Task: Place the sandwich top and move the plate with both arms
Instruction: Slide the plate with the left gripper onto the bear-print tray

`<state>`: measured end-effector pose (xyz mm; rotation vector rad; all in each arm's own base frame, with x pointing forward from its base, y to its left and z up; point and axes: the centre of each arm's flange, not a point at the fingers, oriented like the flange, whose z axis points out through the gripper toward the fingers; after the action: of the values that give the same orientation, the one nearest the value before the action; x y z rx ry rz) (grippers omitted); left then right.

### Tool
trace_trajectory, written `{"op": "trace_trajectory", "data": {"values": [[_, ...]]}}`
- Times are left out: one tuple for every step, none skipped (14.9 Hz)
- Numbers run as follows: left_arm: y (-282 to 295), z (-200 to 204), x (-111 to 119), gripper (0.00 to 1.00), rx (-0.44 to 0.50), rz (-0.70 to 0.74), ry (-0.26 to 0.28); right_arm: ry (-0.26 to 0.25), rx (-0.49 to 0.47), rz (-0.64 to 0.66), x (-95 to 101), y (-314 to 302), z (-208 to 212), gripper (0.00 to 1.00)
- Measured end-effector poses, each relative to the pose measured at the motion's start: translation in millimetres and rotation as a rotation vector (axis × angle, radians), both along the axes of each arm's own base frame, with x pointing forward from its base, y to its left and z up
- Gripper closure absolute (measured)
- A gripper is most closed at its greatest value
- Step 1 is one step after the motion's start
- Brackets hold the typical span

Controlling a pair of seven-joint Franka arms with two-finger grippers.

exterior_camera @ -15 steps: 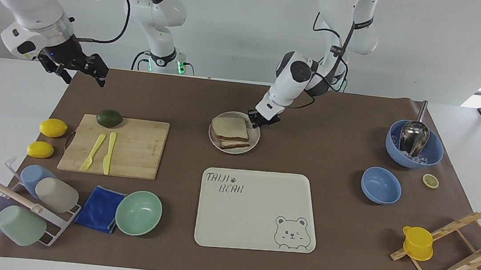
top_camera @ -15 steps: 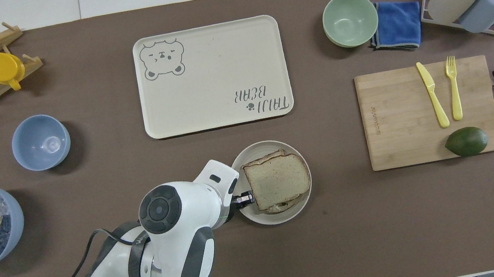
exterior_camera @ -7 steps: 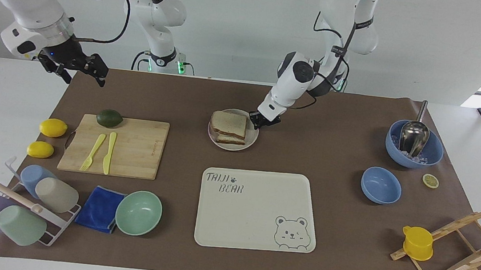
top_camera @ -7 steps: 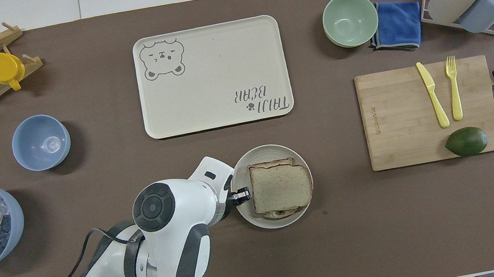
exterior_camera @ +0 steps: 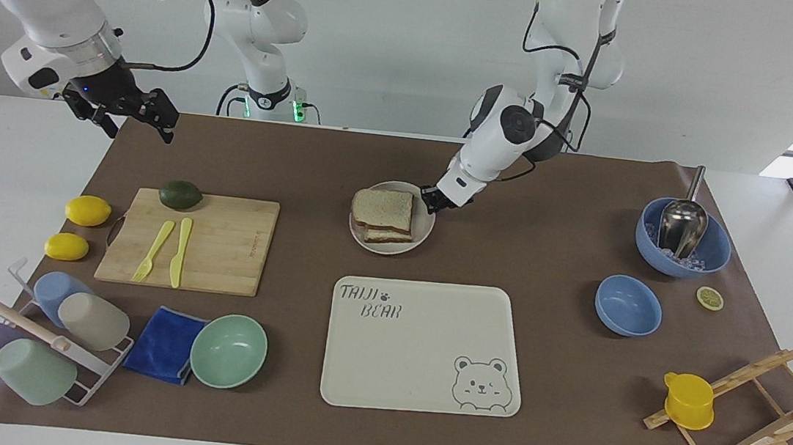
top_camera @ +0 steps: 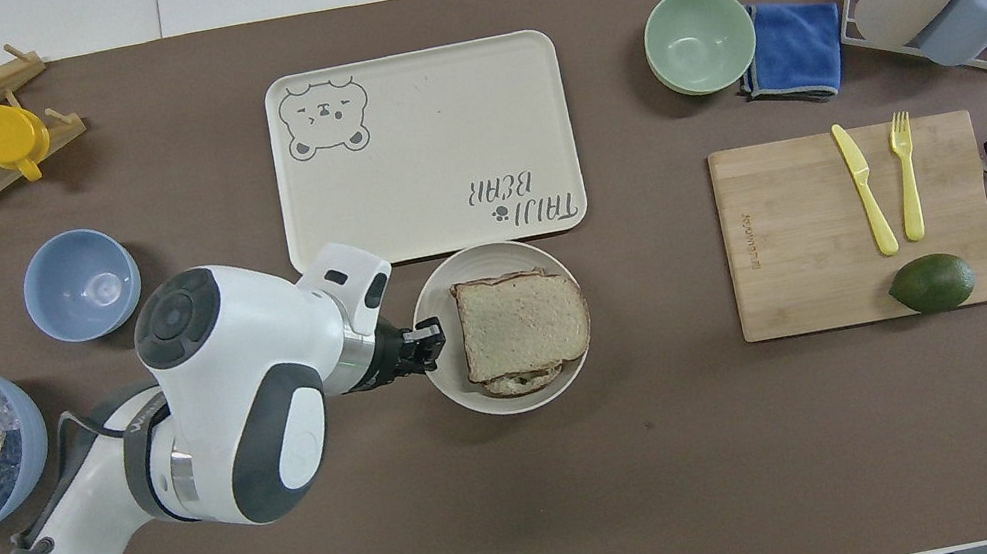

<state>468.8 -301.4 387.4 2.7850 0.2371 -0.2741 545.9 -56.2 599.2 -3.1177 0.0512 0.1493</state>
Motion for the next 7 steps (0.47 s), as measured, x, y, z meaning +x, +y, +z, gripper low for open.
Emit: {"op": "trace_trajectory", "data": {"values": [[7.6,14.4,13.5,0.96,-0.013,0.011,-0.010,0.000,0.000,0.000,0.0,0.0,0.0,0.00],[14.3,26.6,26.4,0.96,-0.022,0.021,-0.018,0.000,0.000,0.000,0.0,0.0,0.0,0.00],[20.5,35.9,38.9,0.96,-0.027,0.031,-0.026,0.000,0.000,0.000,0.0,0.0,0.0,0.00],[27.4,43.4,52.8,0.96,-0.033,0.047,-0.037,0.000,0.000,0.000,0.0,0.0,0.0,0.00],[34.5,47.9,67.2,0.96,-0.037,0.065,-0.046,0.000,0.000,0.000,0.0,0.0,0.0,0.00],[40.7,50.3,82.0,0.96,-0.041,0.080,-0.052,0.000,0.000,0.000,0.0,0.0,0.0,0.00],[45.2,50.9,97.5,0.96,-0.044,0.093,-0.057,0.000,0.000,0.000,0.0,0.0,0.0,0.00]]}}
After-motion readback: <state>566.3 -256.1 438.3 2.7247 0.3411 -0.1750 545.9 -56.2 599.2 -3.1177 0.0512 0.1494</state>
